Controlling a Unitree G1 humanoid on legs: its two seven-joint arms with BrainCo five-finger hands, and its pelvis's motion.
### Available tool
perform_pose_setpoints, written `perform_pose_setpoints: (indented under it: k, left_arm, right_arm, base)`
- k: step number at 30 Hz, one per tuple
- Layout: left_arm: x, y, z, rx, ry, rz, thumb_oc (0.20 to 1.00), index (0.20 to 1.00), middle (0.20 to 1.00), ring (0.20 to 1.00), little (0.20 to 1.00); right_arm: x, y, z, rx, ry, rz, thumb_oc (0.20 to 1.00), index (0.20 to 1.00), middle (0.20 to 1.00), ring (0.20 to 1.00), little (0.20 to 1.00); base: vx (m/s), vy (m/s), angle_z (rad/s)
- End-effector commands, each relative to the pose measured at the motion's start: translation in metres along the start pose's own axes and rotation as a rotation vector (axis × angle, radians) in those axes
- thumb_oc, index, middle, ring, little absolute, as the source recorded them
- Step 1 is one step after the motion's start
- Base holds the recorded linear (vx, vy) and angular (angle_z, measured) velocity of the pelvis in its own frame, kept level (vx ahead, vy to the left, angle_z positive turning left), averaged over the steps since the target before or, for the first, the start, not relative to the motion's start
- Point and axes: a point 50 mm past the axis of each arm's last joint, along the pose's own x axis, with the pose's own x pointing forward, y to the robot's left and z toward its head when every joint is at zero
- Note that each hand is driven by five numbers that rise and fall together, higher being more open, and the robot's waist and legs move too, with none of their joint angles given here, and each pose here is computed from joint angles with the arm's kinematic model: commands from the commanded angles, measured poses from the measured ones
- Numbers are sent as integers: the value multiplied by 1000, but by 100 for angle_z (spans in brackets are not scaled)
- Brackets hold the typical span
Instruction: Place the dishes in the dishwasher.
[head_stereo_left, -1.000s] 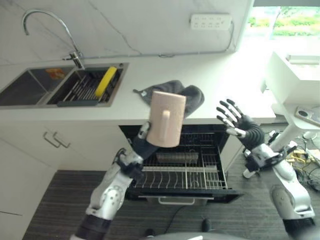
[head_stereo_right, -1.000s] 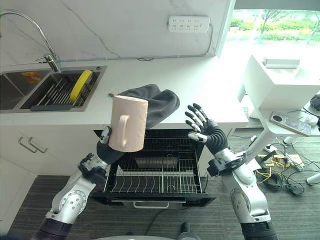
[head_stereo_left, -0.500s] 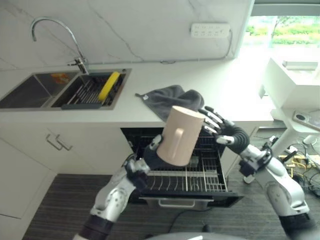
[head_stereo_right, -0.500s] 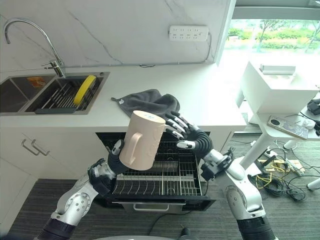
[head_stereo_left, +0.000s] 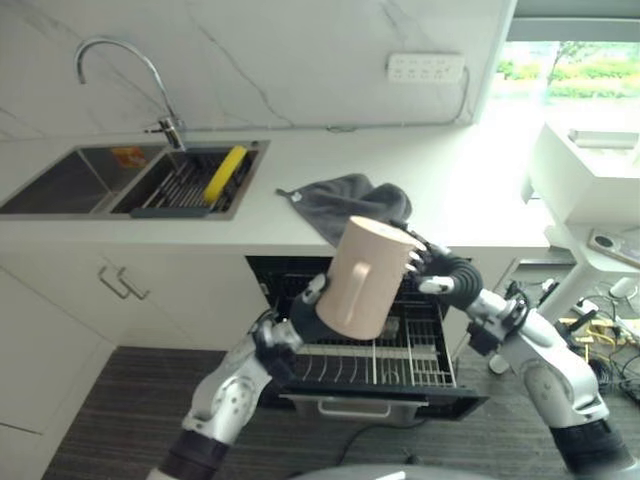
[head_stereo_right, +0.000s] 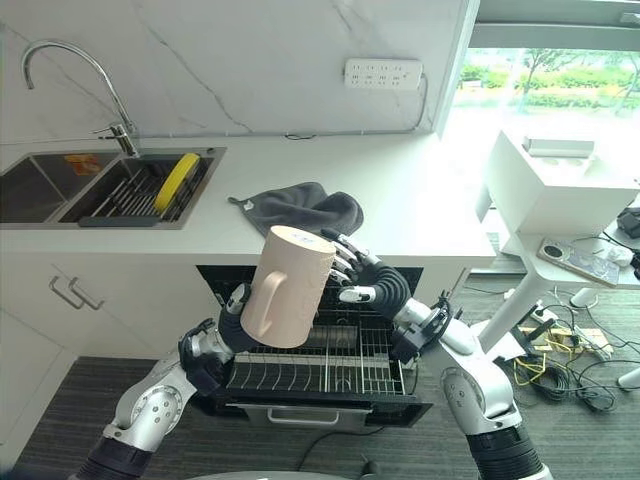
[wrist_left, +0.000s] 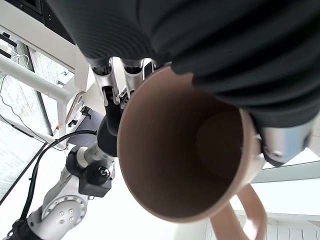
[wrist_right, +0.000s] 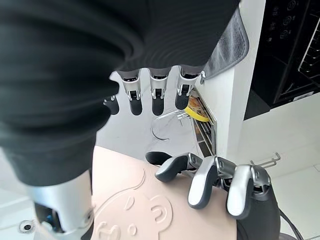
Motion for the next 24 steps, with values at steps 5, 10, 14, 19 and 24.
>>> perform_pose_setpoints:
  k: [5, 10, 14, 19, 24]
  left_arm:
    - [15, 5, 17, 49, -28, -70, 200, 200, 200, 200, 200]
    - [15, 4, 17, 51, -19, -81, 200, 200, 200, 200, 200]
    - [16, 4, 15, 44, -15, -85, 200, 200, 200, 200, 200]
    - [15, 5, 14, 40, -11, -83, 200, 200, 200, 200, 200]
    - [14, 5, 13, 38, -3, -85, 200, 200, 200, 200, 200]
  right_arm:
    - [20, 4, 21, -25, -94, 96, 1000, 1000, 1000, 1000, 1000]
    - [24, 10, 18, 30, -82, 141, 1000, 1000, 1000, 1000, 1000]
    - [27, 14, 15, 77, -77, 175, 1000, 1000, 1000, 1000, 1000]
    - [27, 16, 14, 116, -87, 200, 1000, 1000, 1000, 1000, 1000]
    - [29, 18, 15, 148, -99, 215, 1000, 1000, 1000, 1000, 1000]
  base:
    - [0, 0, 0]
    - [0, 0, 0]
    - [0, 0, 0]
    - [0, 0, 0]
    - [0, 0, 0]
